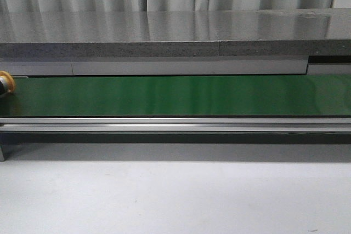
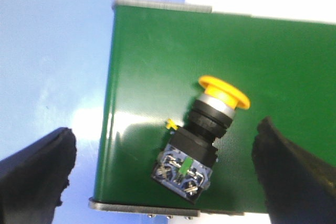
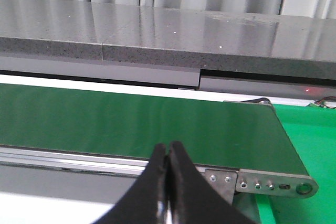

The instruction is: Move button from left to right

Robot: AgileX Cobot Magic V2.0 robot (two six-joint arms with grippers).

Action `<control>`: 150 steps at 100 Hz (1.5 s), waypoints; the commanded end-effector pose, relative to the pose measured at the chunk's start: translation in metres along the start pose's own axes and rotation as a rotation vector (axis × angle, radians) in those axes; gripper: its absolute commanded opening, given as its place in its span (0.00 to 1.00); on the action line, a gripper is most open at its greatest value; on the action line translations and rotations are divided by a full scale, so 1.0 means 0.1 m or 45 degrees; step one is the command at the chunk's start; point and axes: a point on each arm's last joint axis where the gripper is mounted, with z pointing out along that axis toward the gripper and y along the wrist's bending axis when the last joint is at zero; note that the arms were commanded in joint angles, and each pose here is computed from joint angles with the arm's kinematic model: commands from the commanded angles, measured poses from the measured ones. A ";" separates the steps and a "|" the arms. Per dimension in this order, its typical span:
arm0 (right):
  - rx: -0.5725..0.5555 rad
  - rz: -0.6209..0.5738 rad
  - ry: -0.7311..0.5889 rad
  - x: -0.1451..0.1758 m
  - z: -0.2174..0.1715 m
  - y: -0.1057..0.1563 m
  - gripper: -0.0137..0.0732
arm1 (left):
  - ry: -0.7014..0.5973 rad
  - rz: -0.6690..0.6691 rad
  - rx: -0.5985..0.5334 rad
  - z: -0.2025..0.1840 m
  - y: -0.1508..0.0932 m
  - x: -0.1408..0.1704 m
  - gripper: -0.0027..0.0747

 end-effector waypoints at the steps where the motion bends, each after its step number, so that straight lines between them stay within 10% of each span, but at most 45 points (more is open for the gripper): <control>1: -0.011 -0.014 -0.118 -0.08 -0.02 0.01 0.08 | -0.233 -0.003 0.008 -0.47 -0.03 -0.14 0.87; 39: -0.011 -0.014 -0.118 -0.08 -0.02 0.01 0.08 | -0.793 0.125 0.136 -1.42 -0.35 0.51 0.87; 82: -0.011 -0.014 -0.118 -0.08 -0.02 0.01 0.08 | -1.107 0.073 0.212 -1.50 -0.26 1.71 0.87; 116: -0.011 -0.014 -0.118 -0.08 -0.02 0.01 0.08 | -1.272 0.066 0.213 -1.59 -0.22 1.96 0.86; 150: -0.011 -0.014 -0.118 -0.08 -0.02 0.01 0.08 | -1.241 0.066 0.209 -1.48 -0.22 2.00 0.38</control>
